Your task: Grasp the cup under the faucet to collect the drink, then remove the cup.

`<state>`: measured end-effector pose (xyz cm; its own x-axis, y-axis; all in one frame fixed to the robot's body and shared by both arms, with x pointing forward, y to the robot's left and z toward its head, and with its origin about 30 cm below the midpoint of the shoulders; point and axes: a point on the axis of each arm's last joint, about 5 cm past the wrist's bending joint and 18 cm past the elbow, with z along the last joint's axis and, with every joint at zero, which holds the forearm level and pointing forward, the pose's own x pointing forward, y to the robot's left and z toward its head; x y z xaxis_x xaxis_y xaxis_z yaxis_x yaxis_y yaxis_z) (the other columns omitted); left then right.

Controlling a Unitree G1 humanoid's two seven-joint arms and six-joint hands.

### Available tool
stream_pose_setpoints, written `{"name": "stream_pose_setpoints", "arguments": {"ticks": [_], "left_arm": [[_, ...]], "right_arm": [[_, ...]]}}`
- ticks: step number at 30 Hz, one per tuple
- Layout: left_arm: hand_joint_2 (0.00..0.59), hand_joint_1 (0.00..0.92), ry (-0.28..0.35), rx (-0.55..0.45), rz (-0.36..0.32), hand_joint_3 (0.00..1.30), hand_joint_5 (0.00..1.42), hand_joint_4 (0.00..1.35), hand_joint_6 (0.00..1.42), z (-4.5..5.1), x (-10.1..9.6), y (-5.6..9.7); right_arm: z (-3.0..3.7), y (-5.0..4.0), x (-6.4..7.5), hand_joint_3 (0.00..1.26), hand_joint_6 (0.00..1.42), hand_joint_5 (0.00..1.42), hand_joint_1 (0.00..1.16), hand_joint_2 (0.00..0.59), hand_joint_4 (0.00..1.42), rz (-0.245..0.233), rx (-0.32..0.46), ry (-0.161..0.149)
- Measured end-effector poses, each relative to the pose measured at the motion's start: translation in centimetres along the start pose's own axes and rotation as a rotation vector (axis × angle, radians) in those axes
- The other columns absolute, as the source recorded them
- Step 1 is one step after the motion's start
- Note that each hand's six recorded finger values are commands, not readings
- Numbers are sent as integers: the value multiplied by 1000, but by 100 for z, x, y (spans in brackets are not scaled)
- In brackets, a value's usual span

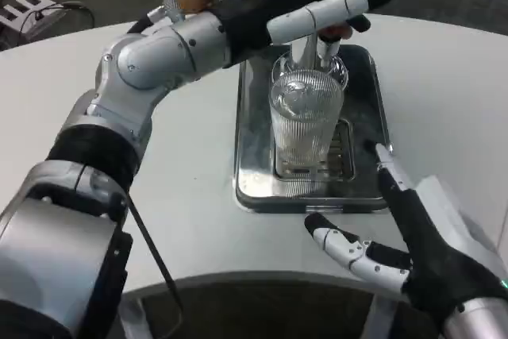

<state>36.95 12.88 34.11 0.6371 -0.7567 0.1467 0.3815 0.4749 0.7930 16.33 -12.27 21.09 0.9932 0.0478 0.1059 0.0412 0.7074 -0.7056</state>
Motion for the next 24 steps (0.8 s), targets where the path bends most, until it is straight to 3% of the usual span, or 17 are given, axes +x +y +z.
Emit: {"name": "stream_pose_setpoints", "arguments": {"ticks": [5,12,14,18,24], "left_arm": [[106,0,7,49,1,223,252,151,252,13,5,-2],[106,0,16,119,0,223,251,151,250,35,17,-6],[104,0,19,146,-3,223,251,151,249,43,18,-5],[81,0,21,172,-9,223,250,148,248,56,19,5],[62,0,15,211,-11,214,239,139,248,65,24,-5]], "right_arm": [[-60,30,57,0,81,39,604,261,2,-26,49,20],[-90,94,222,0,94,48,642,243,0,-72,103,10],[-123,111,271,0,93,49,645,241,0,-94,103,14],[-165,132,338,0,67,28,651,240,0,-94,99,19],[-181,206,416,0,64,26,652,240,0,-119,109,13]]}}
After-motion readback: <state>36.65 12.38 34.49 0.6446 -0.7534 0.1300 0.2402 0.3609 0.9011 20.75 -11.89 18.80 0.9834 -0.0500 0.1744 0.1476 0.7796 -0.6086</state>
